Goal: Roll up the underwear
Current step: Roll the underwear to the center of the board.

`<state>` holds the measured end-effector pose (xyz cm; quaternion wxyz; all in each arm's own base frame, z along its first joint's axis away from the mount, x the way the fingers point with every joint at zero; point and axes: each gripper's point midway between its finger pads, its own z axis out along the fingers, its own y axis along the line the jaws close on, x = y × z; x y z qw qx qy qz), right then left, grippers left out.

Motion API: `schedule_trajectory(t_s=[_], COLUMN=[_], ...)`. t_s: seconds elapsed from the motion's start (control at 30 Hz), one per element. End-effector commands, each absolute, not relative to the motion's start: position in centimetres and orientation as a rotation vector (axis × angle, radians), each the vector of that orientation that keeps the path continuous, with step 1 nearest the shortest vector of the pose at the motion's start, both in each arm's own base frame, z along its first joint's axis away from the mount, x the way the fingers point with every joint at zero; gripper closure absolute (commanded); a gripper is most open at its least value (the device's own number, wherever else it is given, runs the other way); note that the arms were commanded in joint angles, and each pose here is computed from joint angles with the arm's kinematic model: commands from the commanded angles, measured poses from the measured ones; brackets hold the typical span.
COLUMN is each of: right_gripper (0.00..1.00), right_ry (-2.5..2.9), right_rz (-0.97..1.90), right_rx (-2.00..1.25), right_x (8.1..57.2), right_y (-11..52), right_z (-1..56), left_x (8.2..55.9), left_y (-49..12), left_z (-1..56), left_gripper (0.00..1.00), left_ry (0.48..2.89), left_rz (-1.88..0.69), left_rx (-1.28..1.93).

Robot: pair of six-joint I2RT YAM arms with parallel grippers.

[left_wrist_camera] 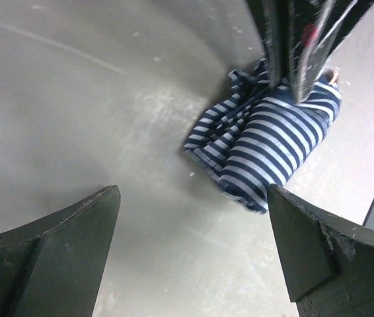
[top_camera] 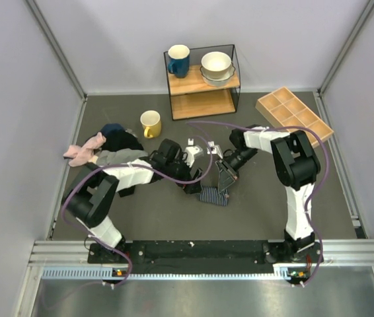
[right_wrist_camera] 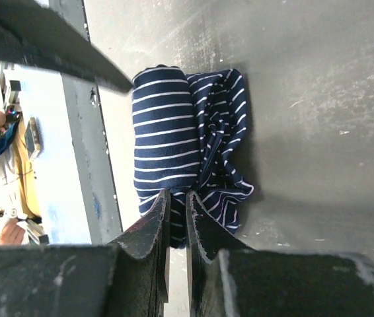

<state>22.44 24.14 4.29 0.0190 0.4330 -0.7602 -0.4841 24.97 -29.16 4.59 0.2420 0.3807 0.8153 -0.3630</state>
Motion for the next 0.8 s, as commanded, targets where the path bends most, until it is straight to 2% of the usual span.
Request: schedule_trajectory(t_s=[0.0, 0.5, 0.77], right_gripper=[1.00, 1.00, 1.00], right_ry=[-2.380, -2.486, -2.519], right_rz=[-1.485, -1.574, -1.543], right_rx=[1.390, 1.500, 1.514], right_x=[22.5, 24.5, 25.0], right_y=[23.2, 22.0, 21.3], right_z=[5.1, 9.2, 9.1], left_x=[27.3, 26.8, 26.1], left_y=[-27.6, -25.7, -24.8], left_z=[6.9, 12.8, 14.0], left_gripper=[0.02, 0.02, 0.02], left_ry=[2.118, 1.990, 1.999], left_rz=[-0.862, -0.838, -0.878], left_rx=[0.987, 0.887, 0.817])
